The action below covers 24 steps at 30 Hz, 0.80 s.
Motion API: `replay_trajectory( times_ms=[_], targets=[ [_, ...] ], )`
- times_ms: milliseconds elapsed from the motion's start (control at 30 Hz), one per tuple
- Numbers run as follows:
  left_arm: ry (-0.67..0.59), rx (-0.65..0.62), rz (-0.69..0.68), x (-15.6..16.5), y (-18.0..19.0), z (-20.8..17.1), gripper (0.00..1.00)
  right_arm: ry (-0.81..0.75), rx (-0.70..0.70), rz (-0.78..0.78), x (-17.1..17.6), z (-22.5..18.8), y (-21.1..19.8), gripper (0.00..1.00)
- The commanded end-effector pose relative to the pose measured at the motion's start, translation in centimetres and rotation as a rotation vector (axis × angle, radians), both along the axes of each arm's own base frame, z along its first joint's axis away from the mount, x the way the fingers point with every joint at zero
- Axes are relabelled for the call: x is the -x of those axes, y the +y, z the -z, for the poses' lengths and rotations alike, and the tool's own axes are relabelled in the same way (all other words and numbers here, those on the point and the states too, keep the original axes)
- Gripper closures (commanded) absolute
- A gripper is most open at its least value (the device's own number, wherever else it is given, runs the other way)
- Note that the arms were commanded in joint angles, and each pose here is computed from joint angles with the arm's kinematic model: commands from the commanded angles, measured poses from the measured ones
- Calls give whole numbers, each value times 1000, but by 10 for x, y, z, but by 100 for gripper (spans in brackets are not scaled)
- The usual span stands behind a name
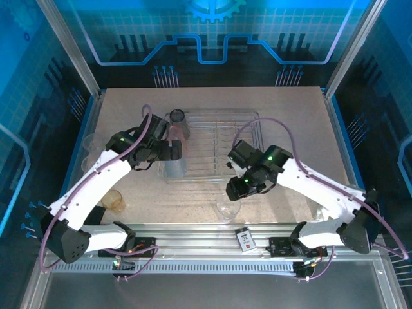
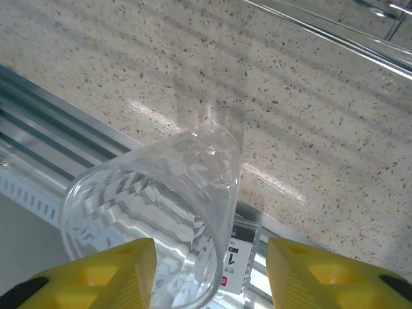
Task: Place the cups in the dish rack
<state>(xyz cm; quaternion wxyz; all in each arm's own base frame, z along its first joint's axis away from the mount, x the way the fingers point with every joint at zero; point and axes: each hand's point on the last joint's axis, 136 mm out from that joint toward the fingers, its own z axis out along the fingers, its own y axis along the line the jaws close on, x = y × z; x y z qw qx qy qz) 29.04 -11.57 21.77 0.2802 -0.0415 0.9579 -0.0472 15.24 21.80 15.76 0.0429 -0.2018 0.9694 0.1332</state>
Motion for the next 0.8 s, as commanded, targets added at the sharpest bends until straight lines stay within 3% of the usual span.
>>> replay_trajectory(
  times_ms=[0, 333, 767],
  targets=[
    [-28, -6, -11, -2, 3, -1, 1, -13, 83, -5, -1, 3, -2, 52],
    [-11, -8, 1, -2, 1, 6, 1, 6, 205, -70, 0, 19, 5, 62],
    [-26, -15, 3, 0, 7, 6, 1, -9, 267, -103, -8, 20, 11, 92]
  ],
)
